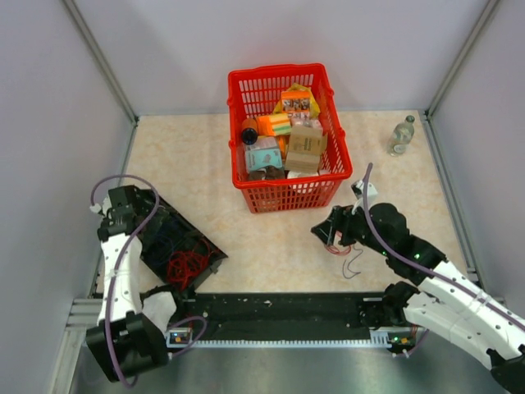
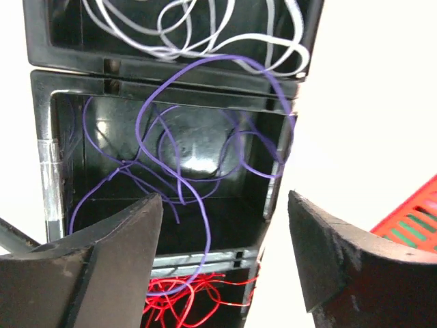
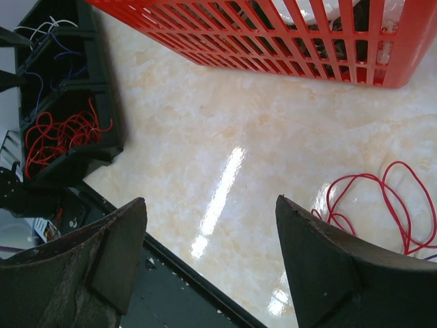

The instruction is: Untangle the cables

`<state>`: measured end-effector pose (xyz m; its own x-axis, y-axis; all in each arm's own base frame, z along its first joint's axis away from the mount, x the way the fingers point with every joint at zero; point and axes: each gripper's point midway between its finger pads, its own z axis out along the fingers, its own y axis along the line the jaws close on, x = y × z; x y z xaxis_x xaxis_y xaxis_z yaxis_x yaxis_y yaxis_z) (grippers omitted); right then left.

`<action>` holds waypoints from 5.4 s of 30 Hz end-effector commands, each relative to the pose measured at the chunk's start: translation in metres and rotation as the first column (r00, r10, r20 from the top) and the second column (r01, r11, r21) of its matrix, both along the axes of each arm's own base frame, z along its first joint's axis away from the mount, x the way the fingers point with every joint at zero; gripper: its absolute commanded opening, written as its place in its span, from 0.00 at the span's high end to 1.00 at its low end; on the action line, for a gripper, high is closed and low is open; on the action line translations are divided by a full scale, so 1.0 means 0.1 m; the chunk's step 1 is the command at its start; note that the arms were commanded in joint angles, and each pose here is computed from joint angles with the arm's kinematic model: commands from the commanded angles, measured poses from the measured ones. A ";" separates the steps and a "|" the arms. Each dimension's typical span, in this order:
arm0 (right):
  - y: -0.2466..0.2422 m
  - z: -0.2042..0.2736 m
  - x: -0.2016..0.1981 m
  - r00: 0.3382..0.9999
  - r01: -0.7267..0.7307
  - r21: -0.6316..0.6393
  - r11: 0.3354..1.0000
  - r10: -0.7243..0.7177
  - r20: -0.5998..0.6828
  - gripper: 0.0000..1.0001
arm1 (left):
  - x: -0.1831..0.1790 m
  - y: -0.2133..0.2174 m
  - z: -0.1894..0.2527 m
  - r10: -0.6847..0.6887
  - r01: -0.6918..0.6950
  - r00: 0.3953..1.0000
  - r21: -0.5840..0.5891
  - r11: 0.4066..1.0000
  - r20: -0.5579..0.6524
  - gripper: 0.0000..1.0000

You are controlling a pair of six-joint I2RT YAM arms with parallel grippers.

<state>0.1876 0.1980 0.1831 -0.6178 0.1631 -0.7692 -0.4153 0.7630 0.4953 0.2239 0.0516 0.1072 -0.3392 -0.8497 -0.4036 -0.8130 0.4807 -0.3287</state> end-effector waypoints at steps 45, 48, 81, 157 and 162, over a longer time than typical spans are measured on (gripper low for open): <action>0.00 -0.01 0.07 1.000 0.020 0.005 1.000 -0.020 0.013 0.25 | 0.12 -0.27 -0.16 0.040 -0.051 0.994 -0.108 0.993 -0.104 1.00; -0.01 -0.02 0.07 1.000 0.021 0.002 1.000 -0.021 0.013 0.25 | 0.03 -0.36 -0.19 0.060 -0.075 0.993 -0.156 0.985 -0.098 1.00; -0.03 -0.05 0.03 1.000 0.017 0.004 1.000 -0.017 0.016 0.25 | 0.20 0.19 -0.40 0.195 -0.225 0.958 -0.130 0.966 -0.210 0.86; 0.33 1.41 -0.88 0.906 -0.394 0.379 0.838 0.423 0.007 1.00 | -1.10 -4.16 2.29 -0.664 0.486 -0.680 0.869 -0.091 0.311 0.02; 0.36 1.62 -0.92 0.892 -0.432 0.412 0.802 0.449 0.061 1.00 | -1.16 -4.21 2.24 -0.635 0.503 -0.698 0.858 -0.108 0.330 0.03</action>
